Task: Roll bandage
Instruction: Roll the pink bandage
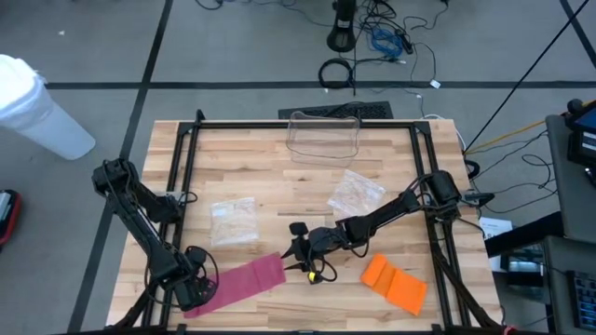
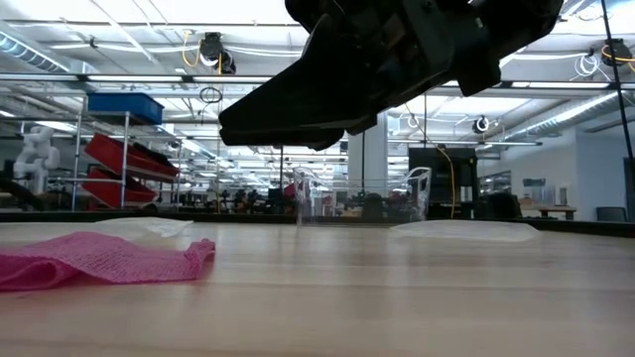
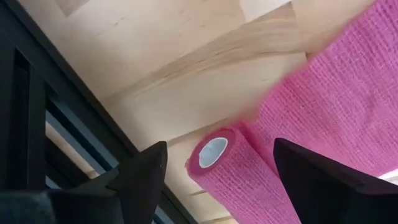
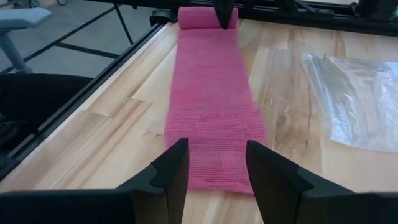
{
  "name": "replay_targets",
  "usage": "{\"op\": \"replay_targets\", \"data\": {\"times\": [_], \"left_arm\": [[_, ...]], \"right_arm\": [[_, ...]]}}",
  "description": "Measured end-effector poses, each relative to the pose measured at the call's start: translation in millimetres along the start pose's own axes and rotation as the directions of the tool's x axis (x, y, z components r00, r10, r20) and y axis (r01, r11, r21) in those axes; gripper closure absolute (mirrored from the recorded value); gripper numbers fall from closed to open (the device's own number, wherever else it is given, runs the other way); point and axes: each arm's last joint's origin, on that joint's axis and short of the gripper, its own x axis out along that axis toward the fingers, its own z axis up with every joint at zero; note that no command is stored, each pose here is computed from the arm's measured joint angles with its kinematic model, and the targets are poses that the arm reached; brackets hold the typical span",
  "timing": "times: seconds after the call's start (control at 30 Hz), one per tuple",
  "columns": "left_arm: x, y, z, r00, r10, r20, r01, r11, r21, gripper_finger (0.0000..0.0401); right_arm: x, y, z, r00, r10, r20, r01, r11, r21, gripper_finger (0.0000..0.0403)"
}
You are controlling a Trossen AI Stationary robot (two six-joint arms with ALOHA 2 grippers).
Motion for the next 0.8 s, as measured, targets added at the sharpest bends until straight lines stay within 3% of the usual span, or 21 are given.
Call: {"op": "replay_targets", "data": {"times": [0.17,0.6,0.8], "left_arm": [[0,-1,0,1.000,-0.013,-0.002,0.013,1.000,-0.006,0.0125],[-1,-3,2,1.000,-0.004,-0.014,0.005,0.998,0.056,0.0290],[-2,-11,11,0.998,-0.058,0.035,0.053,0.990,0.132,0.0350]], "right_arm": [[0,2,0,1.000,0.005,-0.001,-0.005,1.000,0.016,0.0257],[0,4,-1,1.000,0.008,-0.006,-0.007,0.999,0.047,0.0257],[0,4,0,1.000,0.007,-0.003,-0.006,0.997,0.079,0.0257]]}}
